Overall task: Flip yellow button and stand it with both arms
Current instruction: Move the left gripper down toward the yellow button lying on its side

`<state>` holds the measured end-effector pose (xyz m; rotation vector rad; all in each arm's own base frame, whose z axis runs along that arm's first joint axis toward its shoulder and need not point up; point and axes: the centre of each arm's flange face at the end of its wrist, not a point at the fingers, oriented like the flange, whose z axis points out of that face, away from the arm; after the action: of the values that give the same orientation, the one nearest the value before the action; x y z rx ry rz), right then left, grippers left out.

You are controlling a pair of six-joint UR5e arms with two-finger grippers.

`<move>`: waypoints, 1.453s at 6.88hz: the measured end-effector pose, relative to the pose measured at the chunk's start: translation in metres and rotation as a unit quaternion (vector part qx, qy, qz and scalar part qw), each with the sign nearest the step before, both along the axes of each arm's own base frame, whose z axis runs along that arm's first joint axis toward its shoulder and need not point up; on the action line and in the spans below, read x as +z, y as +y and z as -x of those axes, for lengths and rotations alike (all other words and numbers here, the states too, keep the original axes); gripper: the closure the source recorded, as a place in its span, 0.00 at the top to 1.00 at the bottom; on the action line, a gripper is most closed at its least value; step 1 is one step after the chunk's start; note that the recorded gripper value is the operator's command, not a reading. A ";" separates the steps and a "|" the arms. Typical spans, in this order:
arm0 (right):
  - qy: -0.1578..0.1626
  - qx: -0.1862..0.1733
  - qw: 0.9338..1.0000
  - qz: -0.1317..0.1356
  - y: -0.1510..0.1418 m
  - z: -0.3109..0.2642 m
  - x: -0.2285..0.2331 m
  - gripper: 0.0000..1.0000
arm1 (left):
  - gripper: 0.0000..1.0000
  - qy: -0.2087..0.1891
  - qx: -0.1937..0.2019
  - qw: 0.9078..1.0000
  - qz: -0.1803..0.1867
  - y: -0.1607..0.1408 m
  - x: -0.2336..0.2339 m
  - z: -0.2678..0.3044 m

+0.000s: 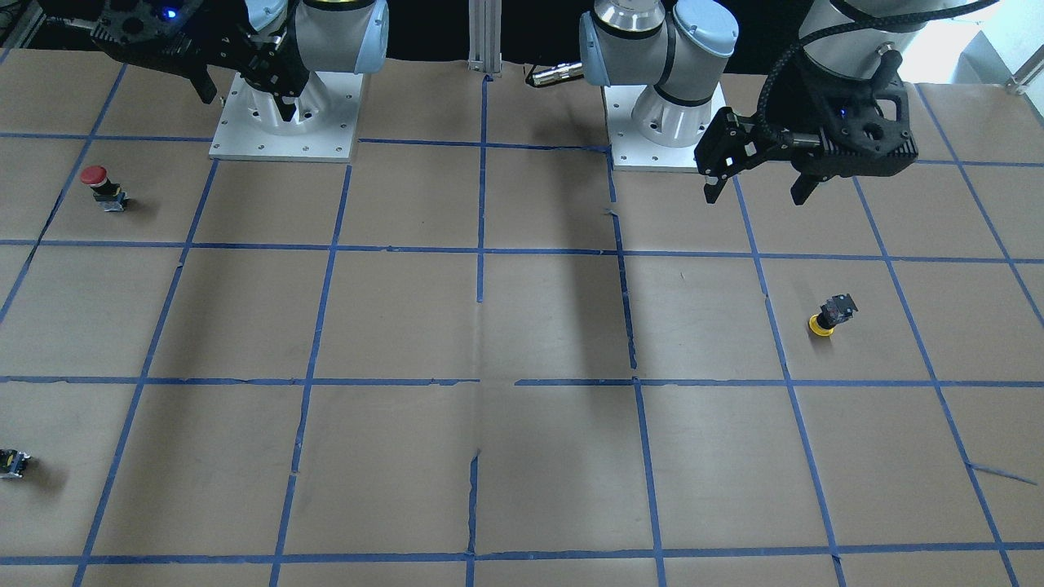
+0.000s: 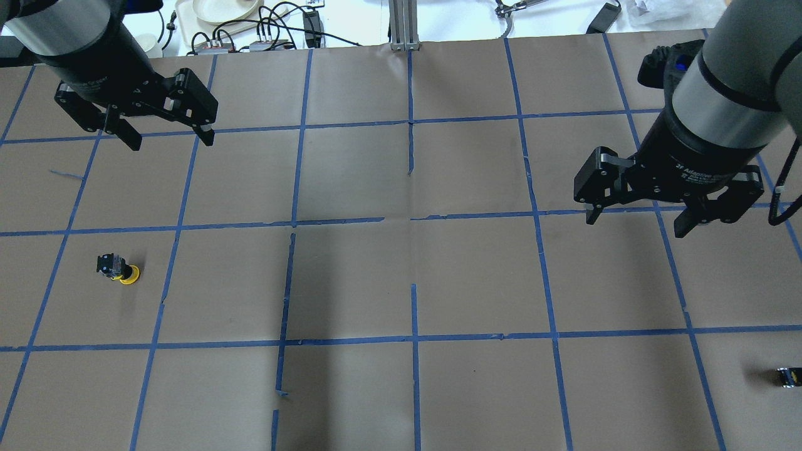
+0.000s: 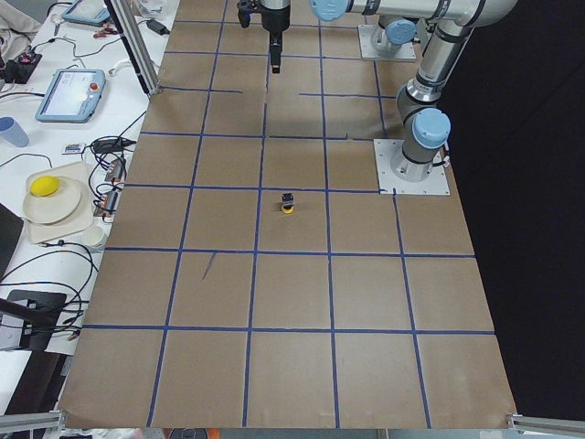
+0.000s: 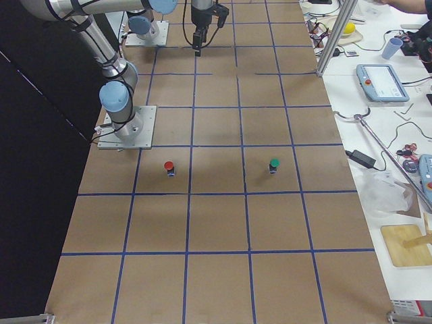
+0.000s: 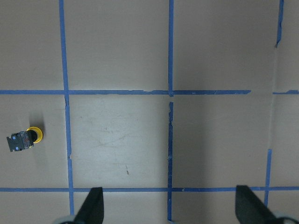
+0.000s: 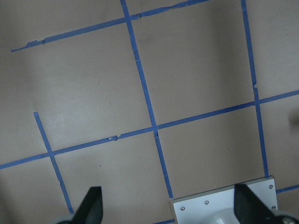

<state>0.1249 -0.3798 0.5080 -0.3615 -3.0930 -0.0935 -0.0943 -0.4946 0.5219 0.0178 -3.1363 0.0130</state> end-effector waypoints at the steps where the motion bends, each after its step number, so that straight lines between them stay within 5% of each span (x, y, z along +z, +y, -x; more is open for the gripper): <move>1: 0.001 0.000 1.000 0.001 0.000 0.000 0.000 1.00 | 1.00 0.000 0.000 1.000 0.000 0.000 0.000 0.000; 6: 0.002 -0.001 1.000 0.002 0.001 0.000 0.001 1.00 | 1.00 -0.005 0.005 1.000 -0.016 -0.002 -0.018 -0.017; 10: 0.000 -0.001 1.000 -0.001 0.002 0.000 0.000 1.00 | 0.99 -0.011 0.078 0.995 -0.055 -0.017 -0.067 -0.165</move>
<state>0.1249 -0.3783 0.5076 -0.3655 -3.0916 -0.0978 0.0705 -0.5116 0.4547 0.2643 -3.1452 -0.1590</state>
